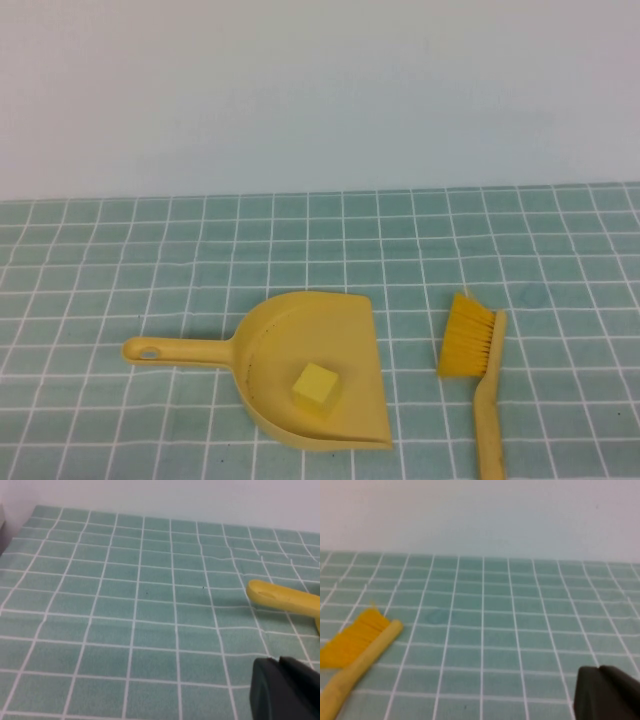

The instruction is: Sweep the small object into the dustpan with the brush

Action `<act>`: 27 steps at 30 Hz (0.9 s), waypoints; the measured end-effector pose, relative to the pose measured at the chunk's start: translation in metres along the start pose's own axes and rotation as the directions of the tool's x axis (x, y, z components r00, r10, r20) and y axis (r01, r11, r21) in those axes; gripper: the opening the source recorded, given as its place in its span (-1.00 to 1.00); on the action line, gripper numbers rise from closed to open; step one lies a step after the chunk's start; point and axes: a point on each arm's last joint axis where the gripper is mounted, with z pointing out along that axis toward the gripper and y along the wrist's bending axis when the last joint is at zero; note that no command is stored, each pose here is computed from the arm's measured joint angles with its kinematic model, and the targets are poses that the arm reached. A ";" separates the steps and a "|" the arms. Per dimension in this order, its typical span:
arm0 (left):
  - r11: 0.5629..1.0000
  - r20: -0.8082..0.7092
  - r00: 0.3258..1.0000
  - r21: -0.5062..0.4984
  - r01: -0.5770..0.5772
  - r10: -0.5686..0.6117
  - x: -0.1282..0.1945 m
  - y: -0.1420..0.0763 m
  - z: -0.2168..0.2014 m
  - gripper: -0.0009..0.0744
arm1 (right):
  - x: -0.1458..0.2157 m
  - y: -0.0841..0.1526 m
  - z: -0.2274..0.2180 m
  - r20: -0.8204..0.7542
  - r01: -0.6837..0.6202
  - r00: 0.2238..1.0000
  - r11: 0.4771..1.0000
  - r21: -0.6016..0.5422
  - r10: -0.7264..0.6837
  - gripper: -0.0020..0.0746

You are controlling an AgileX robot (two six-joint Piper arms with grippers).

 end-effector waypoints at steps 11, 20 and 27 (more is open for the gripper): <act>1.000 -0.018 0.999 -0.008 -0.029 0.029 0.002 0.001 0.000 -0.98 | 0.038 0.001 0.008 -0.038 -0.005 0.999 1.000 0.003 0.005 -0.95; 0.998 -0.022 0.998 -0.005 -0.067 0.067 0.002 0.001 0.000 -0.98 | 0.038 0.002 0.008 -0.033 0.004 0.999 1.000 -0.019 -0.005 -0.95; 0.994 -0.035 0.993 -0.005 -0.114 0.113 0.002 0.001 0.000 -0.98 | 0.039 0.002 0.008 -0.045 -0.003 0.999 1.000 -0.015 0.002 -0.95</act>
